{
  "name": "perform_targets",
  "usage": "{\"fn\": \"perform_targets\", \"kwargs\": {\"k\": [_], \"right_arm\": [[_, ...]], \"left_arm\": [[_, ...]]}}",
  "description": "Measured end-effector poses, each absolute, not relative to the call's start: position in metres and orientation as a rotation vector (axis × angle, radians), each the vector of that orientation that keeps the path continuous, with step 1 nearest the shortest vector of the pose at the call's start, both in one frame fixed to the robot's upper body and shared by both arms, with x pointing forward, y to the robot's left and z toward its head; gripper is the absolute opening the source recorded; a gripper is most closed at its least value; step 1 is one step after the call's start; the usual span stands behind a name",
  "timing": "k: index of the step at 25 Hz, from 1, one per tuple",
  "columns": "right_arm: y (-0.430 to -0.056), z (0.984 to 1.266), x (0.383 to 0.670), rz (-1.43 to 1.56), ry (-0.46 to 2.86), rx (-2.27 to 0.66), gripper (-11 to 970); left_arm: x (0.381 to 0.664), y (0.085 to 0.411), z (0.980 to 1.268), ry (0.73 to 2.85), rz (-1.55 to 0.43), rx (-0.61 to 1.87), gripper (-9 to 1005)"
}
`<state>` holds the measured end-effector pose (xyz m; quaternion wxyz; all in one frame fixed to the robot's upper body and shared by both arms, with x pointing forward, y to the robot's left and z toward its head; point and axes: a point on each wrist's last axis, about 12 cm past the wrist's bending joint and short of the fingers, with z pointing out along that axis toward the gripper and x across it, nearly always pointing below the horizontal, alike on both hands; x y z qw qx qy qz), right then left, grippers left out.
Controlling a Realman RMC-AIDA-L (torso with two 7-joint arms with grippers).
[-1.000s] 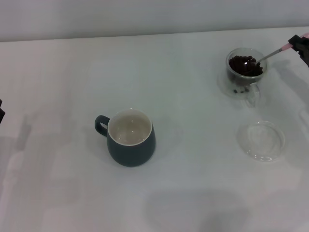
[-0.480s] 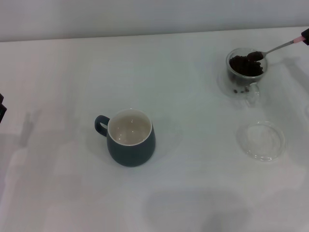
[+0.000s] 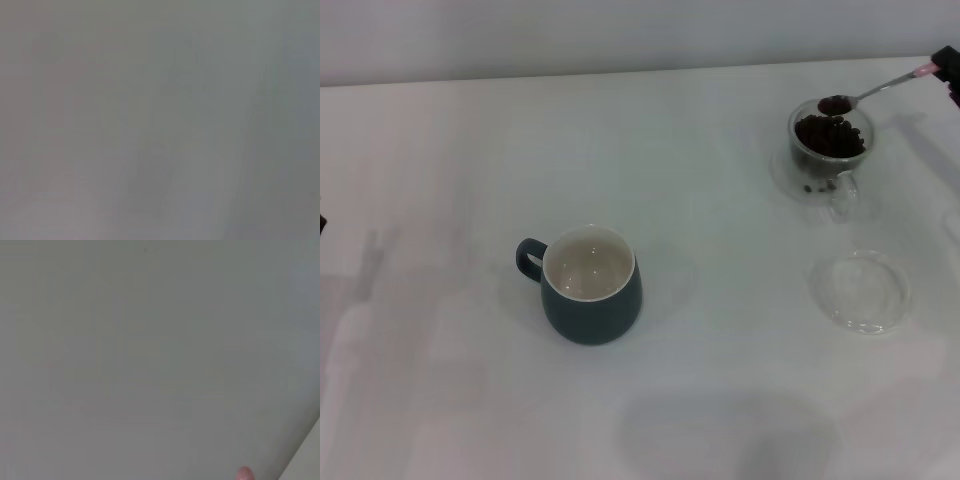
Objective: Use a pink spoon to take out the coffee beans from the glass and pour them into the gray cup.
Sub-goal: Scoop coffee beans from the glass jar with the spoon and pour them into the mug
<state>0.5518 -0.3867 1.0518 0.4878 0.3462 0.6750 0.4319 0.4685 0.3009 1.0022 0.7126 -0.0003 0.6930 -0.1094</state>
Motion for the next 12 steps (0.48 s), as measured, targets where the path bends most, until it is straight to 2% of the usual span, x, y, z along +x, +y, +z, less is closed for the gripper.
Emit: {"fn": "perform_targets", "kwargs": {"k": [12], "right_arm": [[-0.354, 1.073, 0.57, 1.202, 1.767, 0.663, 139]], "left_arm": [[0.467, 0.306, 0.999, 1.557, -0.22, -0.013, 774]]}}
